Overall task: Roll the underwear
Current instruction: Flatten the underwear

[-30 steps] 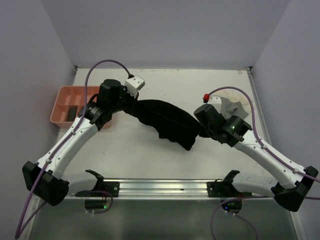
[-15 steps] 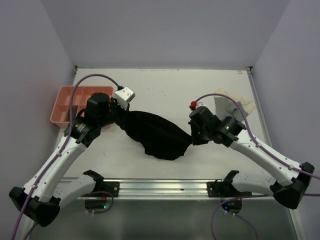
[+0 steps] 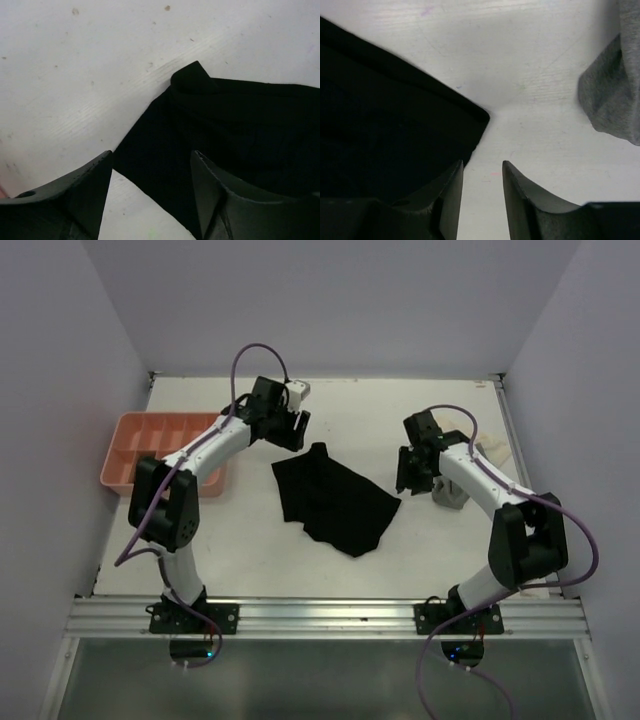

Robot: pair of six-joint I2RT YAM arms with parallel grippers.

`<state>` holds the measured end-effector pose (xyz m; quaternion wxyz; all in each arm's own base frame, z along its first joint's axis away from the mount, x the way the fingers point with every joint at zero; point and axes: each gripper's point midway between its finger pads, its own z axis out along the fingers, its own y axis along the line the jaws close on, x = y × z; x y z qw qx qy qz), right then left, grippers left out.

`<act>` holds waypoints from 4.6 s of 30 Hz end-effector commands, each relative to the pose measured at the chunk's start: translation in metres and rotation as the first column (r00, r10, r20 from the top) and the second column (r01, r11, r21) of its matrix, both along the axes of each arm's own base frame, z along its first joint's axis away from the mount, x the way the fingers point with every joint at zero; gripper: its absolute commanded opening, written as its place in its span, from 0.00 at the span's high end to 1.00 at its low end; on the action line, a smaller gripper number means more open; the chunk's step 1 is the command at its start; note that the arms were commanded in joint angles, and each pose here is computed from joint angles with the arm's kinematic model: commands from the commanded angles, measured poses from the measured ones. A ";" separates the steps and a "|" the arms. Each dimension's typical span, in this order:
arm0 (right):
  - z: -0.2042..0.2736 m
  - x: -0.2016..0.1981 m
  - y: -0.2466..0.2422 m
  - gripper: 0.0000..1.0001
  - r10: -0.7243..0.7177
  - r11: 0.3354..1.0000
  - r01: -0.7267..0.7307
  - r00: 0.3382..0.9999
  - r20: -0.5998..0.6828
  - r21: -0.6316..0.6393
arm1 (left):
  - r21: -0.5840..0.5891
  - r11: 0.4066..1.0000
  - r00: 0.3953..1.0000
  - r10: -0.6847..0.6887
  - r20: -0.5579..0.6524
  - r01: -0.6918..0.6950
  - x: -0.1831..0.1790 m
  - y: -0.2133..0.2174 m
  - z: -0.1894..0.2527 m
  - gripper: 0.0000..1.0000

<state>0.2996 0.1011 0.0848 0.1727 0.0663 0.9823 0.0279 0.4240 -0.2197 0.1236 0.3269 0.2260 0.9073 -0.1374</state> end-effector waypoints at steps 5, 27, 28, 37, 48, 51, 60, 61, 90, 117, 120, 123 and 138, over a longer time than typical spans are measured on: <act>0.037 0.016 0.068 0.88 0.104 0.956 -0.141 0.983 0.153 0.255 | 0.029 0.999 0.981 0.014 0.194 -0.020 0.008 0.052 0.035 0.39; -0.072 -0.079 0.086 1.00 0.247 0.941 -0.217 0.965 -0.090 0.261 | 0.033 0.967 0.954 -0.245 -0.174 0.254 -0.067 0.053 -0.101 0.89; -0.053 -0.078 0.092 1.00 0.258 0.926 -0.240 0.966 -0.028 0.290 | 0.009 0.960 0.946 -0.274 -0.172 0.280 -0.074 0.050 -0.097 0.93; 0.022 -0.041 0.104 0.82 0.228 0.920 -0.262 0.963 0.144 0.291 | 0.009 0.973 0.969 -0.229 0.091 0.229 -0.006 0.040 -0.028 0.38; 0.032 0.005 0.120 0.78 0.177 0.929 -0.236 0.960 0.218 0.284 | 0.005 0.964 0.963 -0.264 -0.051 0.264 0.027 0.025 -0.090 0.41; 0.039 0.013 0.119 0.76 0.167 0.931 -0.231 0.958 0.234 0.284 | 0.012 0.960 0.955 -0.278 -0.101 0.280 0.011 0.030 -0.102 0.45; 0.059 0.025 0.110 0.76 0.130 0.925 -0.215 0.954 0.270 0.313 | -0.068 0.920 0.912 -0.393 -0.115 0.387 -0.024 0.022 -0.075 1.00; 0.060 0.025 0.110 0.76 0.129 0.924 -0.215 0.954 0.272 0.317 | -0.067 0.918 0.914 -0.396 -0.092 0.391 -0.023 0.021 -0.067 1.00; 0.057 0.012 0.099 0.75 0.135 0.926 -0.215 0.956 0.259 0.311 | -0.180 0.905 0.902 -0.411 -0.132 0.386 -0.013 0.027 -0.072 0.50; 0.056 0.017 0.094 0.77 0.134 0.934 -0.211 0.955 0.263 0.290 | -0.190 0.843 0.859 -0.511 0.010 0.503 -0.026 0.025 -0.040 1.00; 0.061 0.018 0.089 0.78 0.126 0.936 -0.206 0.953 0.276 0.285 | -0.112 0.815 0.823 -0.561 0.085 0.568 -0.039 0.019 -0.017 1.00; 0.064 0.016 0.088 0.78 0.129 0.935 -0.211 0.951 0.281 0.286 | -0.028 0.767 0.761 -0.631 0.150 0.641 -0.063 0.009 0.000 1.00; 0.053 -0.008 0.107 0.79 0.196 0.868 -0.287 0.948 0.250 0.406 | 0.370 0.320 0.326 -0.944 0.048 0.872 -0.225 -0.003 -0.073 1.00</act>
